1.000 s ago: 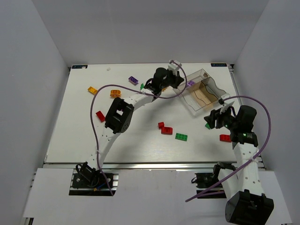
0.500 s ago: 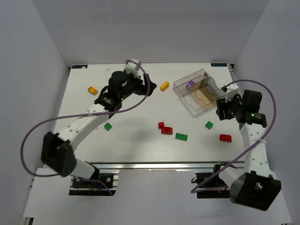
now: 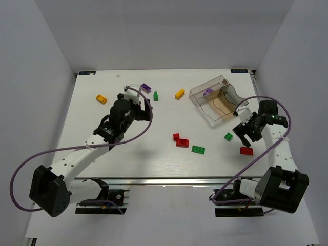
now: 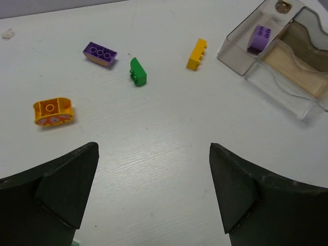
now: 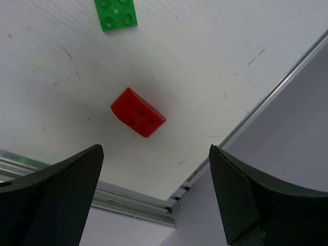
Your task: Sort the legos into containers by color
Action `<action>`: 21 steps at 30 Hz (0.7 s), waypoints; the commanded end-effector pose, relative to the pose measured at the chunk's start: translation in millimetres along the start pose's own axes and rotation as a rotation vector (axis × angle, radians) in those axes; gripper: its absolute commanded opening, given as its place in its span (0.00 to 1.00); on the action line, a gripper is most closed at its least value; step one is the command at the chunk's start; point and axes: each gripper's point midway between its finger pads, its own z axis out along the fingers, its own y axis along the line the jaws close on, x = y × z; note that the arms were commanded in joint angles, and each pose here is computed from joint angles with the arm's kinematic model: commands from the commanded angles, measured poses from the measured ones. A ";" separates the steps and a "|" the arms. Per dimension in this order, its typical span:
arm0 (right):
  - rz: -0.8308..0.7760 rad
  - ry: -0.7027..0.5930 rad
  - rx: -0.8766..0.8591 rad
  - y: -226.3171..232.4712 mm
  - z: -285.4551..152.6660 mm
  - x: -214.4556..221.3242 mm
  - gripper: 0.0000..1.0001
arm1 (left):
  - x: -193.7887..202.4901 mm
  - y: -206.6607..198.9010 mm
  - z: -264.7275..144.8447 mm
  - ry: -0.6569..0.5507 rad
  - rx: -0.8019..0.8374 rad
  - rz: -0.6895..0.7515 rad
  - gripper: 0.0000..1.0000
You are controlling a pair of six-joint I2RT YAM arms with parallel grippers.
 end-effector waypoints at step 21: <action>-0.086 -0.435 -0.309 15.0 -8.4 -89.7 0.52 | 31.5 47.5 36.5 0.203 -0.256 -0.058 0.90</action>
